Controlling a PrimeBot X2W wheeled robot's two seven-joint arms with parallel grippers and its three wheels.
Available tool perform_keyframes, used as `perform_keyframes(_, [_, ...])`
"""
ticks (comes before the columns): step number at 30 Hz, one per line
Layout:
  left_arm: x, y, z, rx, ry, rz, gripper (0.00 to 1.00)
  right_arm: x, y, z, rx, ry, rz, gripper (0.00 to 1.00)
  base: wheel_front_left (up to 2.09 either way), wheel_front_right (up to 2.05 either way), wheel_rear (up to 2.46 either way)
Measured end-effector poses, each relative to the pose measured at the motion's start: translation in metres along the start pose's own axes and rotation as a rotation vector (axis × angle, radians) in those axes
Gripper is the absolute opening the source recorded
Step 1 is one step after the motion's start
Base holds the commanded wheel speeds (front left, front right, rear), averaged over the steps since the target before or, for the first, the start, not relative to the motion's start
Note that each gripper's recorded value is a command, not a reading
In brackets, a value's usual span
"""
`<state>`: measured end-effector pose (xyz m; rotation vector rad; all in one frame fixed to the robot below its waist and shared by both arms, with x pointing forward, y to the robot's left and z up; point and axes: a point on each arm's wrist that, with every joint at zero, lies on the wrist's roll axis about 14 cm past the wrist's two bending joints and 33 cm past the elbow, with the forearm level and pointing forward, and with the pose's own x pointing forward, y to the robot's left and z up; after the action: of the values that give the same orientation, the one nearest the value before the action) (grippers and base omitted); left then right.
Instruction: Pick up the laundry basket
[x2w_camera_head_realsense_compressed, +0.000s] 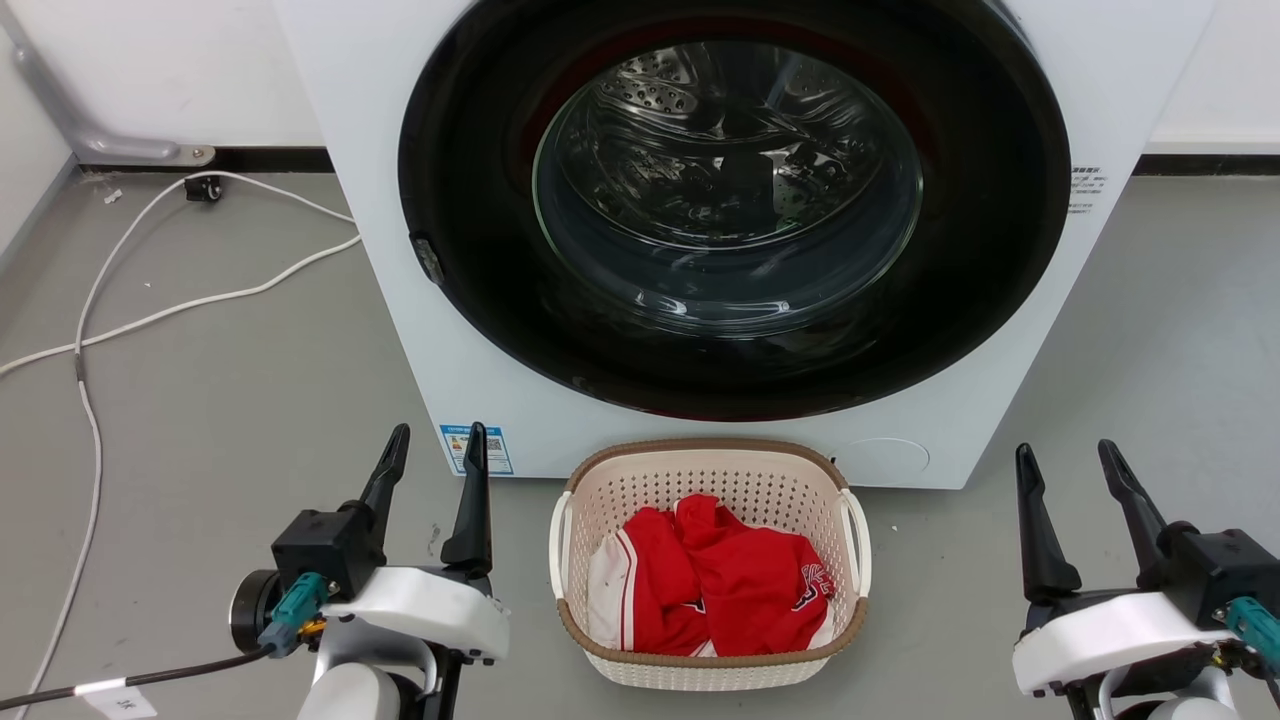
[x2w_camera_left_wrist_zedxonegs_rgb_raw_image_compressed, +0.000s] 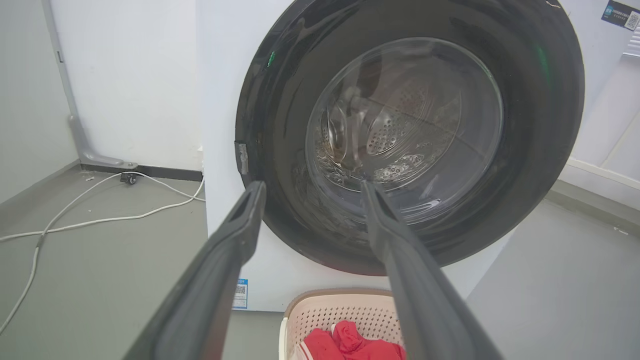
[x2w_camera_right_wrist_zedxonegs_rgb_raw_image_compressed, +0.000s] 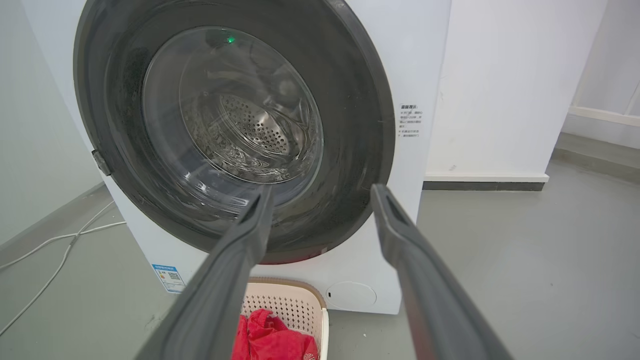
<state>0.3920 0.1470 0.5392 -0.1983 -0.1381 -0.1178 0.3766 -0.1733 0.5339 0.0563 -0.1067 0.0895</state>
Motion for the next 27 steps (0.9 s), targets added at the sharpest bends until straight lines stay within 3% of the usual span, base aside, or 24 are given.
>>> perform_keyframes(27, [-0.0009, -0.0048, 0.0027, 0.176, -0.028, -0.028, 1.00, -0.0030, 0.0039, 0.0017, -0.145, -0.018, 0.026, 1.00, 0.00, 0.00, 0.00])
